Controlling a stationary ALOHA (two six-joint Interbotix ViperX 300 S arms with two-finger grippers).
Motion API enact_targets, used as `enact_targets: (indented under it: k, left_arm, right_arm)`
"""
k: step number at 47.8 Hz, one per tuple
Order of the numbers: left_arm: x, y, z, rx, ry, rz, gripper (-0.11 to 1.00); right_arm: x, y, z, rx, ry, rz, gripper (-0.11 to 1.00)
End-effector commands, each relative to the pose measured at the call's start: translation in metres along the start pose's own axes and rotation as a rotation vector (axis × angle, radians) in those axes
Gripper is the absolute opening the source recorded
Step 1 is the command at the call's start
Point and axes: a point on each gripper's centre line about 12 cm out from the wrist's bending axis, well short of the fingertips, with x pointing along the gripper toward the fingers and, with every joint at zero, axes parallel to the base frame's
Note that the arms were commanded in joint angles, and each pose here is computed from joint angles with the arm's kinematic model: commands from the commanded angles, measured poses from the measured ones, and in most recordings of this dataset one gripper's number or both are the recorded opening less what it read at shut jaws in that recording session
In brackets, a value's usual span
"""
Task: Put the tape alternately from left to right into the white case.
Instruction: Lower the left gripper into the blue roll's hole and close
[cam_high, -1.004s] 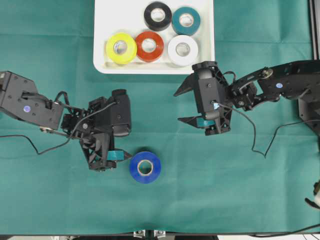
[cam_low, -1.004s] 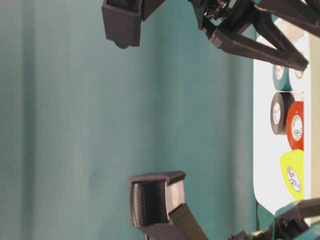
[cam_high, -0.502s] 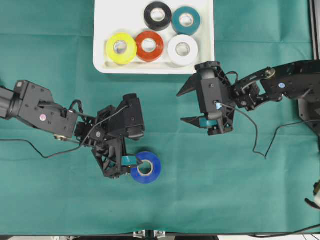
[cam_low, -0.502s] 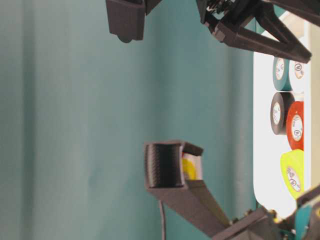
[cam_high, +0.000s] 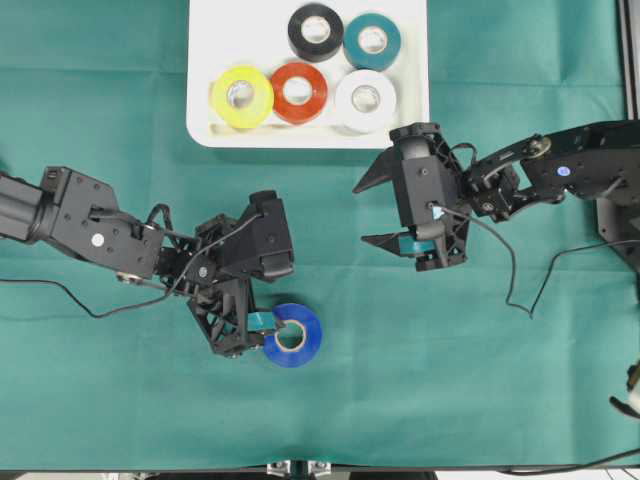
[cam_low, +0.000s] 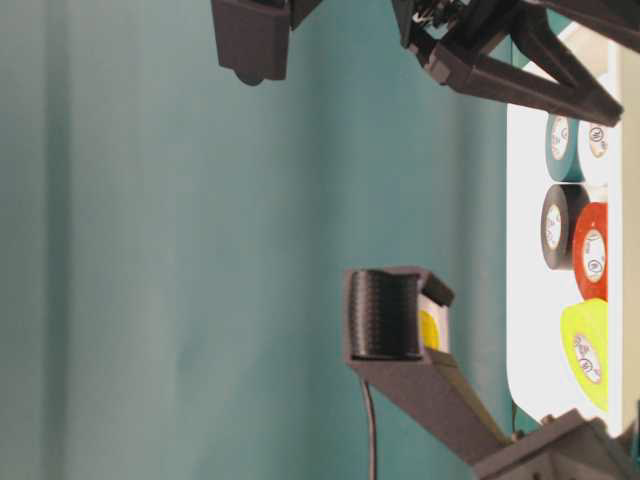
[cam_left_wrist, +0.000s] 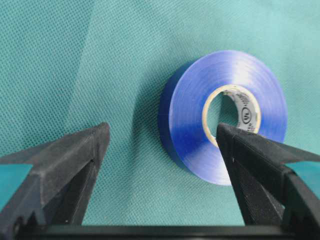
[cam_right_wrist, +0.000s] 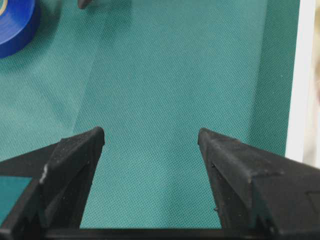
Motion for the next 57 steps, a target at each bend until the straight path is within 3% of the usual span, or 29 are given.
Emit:
enact_targets:
  k: [1, 14, 29, 43, 57]
  left_arm:
    - [-0.004, -0.006, 0.009, -0.001, -0.023, -0.015, 0.7]
    - [0.003, 0.005, 0.004, -0.013, 0.033, 0.031, 0.7]
    - [0.009, 0.001, 0.012, -0.014, 0.048, 0.041, 0.7]
    - [0.01, 0.009, 0.007, -0.026, 0.138, 0.103, 0.7]
    - [0.011, 0.009, 0.02, -0.031, 0.119, 0.101, 0.7]
  right_arm:
    - [-0.005, 0.002, 0.01, -0.006, -0.036, 0.008, 0.83]
    - [-0.005, 0.002, 0.01, -0.004, -0.038, 0.01, 0.83]
    - [-0.005, 0.002, 0.01, -0.004, -0.038, 0.01, 0.83]
    - [-0.005, 0.003, 0.007, -0.004, -0.036, 0.015, 0.83]
    - [-0.006, 0.004, 0.004, -0.003, -0.032, 0.023, 0.83]
